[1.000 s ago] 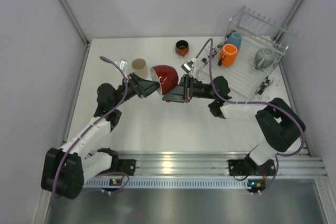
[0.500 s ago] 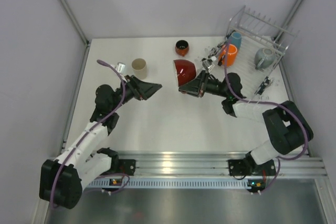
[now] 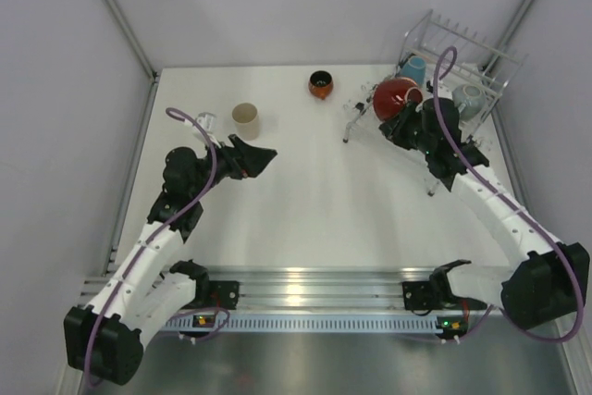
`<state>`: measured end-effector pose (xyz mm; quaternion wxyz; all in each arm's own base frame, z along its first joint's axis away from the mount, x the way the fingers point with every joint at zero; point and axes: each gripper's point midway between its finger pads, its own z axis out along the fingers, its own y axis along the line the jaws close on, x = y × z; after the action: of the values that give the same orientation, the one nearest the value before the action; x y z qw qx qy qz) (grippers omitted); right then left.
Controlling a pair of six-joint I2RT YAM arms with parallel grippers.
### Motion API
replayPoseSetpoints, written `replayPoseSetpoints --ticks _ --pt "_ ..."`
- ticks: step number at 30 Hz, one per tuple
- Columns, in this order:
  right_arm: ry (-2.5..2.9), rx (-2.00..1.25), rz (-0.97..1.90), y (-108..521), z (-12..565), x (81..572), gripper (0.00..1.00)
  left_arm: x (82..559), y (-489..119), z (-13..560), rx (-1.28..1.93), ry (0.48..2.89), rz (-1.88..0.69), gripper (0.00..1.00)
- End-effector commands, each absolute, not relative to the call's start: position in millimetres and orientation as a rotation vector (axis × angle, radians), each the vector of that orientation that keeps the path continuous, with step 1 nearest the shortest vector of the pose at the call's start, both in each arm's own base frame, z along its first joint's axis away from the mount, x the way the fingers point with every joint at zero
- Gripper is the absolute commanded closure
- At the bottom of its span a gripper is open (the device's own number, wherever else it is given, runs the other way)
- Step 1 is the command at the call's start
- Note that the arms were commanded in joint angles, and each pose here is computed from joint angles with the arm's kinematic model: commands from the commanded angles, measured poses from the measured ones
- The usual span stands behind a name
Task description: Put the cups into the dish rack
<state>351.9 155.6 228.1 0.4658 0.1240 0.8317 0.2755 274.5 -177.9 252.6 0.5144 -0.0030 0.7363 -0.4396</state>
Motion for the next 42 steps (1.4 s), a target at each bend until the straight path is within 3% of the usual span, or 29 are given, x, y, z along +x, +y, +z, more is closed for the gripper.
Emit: replayPoseSetpoints --ticks 1,9,17,42 --pt "1.997 0.422 0.206 76.4 234.8 364.7 1.0 277.7 -173.4 266.7 0.025 1.74 -0.999 0.02" --pt "1.993 0.539 -0.083 32.9 213.5 388.0 1.0 272.2 -169.0 267.5 0.035 1.748 -0.968 0.02" --pt "2.019 0.541 -0.185 17.0 185.4 417.7 1.0 268.3 -164.6 269.9 0.022 1.743 -0.95 0.02" --pt "2.116 0.624 -0.099 -2.3 129.9 464.2 1.0 270.9 -161.5 271.8 -0.015 1.744 -0.943 0.02"
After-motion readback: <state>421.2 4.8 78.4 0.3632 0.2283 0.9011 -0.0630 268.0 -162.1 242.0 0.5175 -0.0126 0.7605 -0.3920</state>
